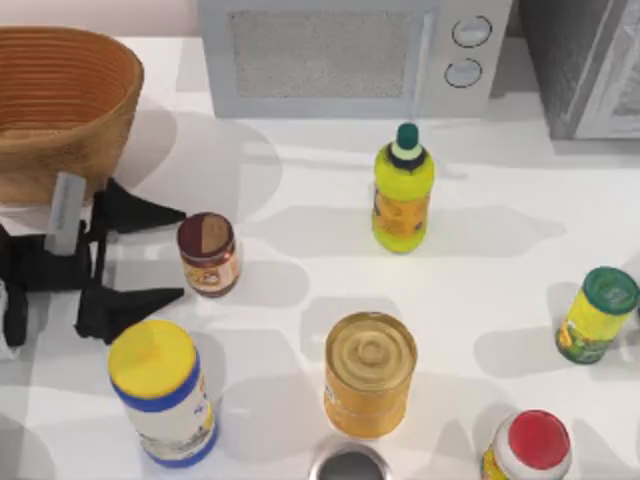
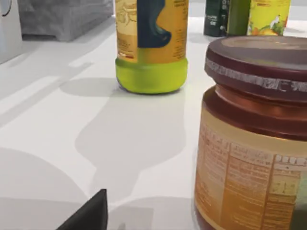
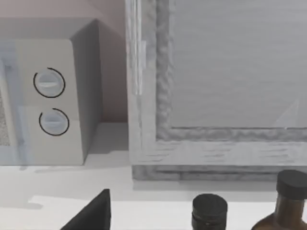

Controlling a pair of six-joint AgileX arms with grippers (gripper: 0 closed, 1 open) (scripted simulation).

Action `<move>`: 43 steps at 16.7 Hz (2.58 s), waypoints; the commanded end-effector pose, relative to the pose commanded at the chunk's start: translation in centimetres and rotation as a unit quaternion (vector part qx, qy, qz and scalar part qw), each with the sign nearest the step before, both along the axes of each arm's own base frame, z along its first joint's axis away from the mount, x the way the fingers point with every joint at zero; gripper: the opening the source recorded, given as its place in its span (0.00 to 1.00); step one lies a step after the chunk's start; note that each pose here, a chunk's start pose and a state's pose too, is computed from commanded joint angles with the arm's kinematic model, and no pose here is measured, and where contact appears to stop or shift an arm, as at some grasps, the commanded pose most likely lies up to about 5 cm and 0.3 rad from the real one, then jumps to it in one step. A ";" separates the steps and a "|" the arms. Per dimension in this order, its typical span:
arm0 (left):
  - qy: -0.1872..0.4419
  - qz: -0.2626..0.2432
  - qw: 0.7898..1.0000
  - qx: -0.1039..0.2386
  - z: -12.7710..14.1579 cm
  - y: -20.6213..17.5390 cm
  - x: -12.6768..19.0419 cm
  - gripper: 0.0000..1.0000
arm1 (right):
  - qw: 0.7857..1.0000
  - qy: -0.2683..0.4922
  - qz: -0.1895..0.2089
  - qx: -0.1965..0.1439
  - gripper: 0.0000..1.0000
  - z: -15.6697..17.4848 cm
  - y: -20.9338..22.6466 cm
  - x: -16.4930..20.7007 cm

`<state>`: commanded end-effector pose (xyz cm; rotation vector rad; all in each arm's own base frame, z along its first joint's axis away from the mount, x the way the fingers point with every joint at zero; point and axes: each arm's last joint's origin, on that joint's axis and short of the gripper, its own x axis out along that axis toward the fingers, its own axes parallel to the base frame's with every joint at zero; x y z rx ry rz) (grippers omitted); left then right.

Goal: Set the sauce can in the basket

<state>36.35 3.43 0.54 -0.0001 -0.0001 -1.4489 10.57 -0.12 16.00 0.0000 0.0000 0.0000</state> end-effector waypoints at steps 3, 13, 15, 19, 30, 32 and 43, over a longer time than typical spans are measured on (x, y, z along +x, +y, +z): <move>0.011 -0.025 1.000 -0.001 -0.9 -2.0 0.6 1.00 | 1.000 0.000 0.000 0.000 1.00 0.0 0.0 0.0; 0.000 0.000 1.000 -0.005 -1.3 -5.5 0.4 1.00 | 1.000 0.000 0.000 0.000 1.00 0.0 0.0 0.0; 0.000 0.000 1.000 -0.004 -1.0 -6.4 0.5 1.00 | 1.000 0.000 0.000 0.000 1.00 0.0 0.0 0.0; 0.000 0.000 1.000 -0.001 -0.4 -7.2 0.7 1.00 | 1.000 0.000 0.000 0.000 1.00 0.0 0.0 0.0; 0.000 0.000 1.000 0.000 0.0 -6.9 0.9 0.92 | 1.000 0.000 0.000 0.000 1.00 0.0 0.0 0.0; 0.000 0.000 1.000 0.000 0.0 -6.9 0.9 0.77 | 1.000 0.000 0.000 0.000 1.00 0.0 0.0 0.0; 0.000 0.000 1.000 0.000 0.0 -6.9 0.9 0.00 | 1.000 0.000 0.000 0.000 1.00 0.0 0.0 0.0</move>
